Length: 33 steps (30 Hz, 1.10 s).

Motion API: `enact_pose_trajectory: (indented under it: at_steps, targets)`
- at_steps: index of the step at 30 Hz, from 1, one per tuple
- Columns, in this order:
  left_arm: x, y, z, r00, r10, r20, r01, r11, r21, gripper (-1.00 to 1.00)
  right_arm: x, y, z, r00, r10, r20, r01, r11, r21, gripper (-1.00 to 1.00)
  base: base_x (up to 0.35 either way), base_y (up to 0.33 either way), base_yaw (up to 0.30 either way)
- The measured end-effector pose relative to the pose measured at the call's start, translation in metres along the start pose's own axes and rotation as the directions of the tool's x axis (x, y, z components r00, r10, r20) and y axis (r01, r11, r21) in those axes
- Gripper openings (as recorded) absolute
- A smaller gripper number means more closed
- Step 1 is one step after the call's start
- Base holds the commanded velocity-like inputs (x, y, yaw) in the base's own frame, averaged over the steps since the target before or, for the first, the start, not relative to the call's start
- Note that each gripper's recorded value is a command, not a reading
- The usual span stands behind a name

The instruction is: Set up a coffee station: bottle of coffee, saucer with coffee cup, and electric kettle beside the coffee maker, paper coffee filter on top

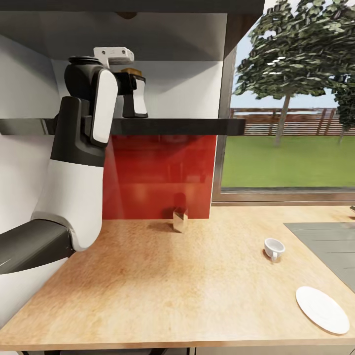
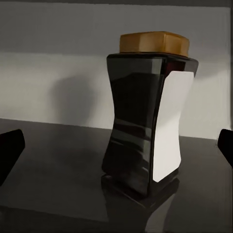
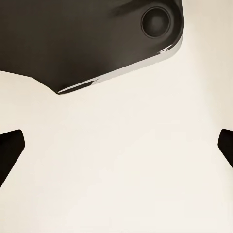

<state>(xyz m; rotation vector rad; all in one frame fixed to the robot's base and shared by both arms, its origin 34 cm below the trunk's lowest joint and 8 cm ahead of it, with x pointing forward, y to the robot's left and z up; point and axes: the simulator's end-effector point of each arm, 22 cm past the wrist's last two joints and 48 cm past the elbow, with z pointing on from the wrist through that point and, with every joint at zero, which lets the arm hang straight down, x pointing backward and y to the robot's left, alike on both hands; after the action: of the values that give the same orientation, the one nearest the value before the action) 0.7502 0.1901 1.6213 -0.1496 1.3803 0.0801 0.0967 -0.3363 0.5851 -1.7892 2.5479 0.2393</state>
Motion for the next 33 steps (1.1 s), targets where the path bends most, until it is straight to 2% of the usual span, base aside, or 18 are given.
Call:
enact_pose_trajectory:
  at_steps: [10,33]
  targets:
    - [0.0011,-0.0048,-0.0004,1.0,-0.01,-0.006,0.01,1.0,0.02,1.0,0.0,0.0001,0.0,1.0,0.0,0.0,0.0,1.0,0.0,1.0,0.028,0.0,0.0]
    - [0.0015,-0.0055,-0.0003,1.0,-0.011,-0.007,0.011,1.0,0.023,1.0,0.0,0.0,0.0,1.0,0.0,0.0,0.0,1.0,0.0,1.0,0.066,0.0,0.0]
